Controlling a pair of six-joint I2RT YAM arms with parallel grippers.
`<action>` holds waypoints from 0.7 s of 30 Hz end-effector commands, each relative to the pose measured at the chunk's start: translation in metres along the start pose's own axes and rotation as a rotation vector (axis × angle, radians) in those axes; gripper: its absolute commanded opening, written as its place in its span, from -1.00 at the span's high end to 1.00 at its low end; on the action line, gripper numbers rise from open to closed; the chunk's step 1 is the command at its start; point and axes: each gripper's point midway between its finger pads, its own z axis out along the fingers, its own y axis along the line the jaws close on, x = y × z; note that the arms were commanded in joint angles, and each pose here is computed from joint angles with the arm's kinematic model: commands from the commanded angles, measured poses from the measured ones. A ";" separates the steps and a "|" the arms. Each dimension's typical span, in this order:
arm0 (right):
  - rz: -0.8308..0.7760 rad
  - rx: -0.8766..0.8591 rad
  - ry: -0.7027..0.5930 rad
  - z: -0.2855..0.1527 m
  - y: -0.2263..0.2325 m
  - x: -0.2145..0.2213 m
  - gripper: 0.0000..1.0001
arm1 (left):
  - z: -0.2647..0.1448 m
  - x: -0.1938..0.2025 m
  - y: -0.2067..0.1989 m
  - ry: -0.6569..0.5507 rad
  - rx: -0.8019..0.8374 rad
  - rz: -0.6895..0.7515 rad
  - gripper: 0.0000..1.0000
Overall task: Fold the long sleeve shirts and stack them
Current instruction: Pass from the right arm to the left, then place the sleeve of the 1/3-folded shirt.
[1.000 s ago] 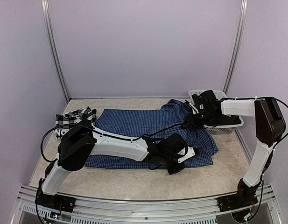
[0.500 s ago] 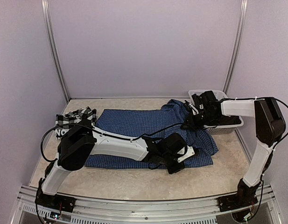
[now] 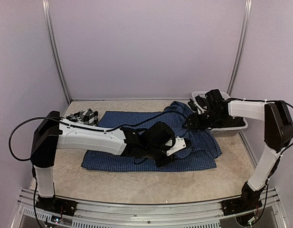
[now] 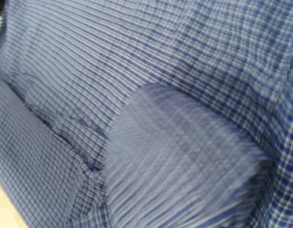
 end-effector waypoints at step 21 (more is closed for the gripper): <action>-0.061 0.075 -0.102 -0.065 0.022 0.040 -0.36 | -0.090 -0.080 0.203 -0.225 -0.459 -0.376 1.00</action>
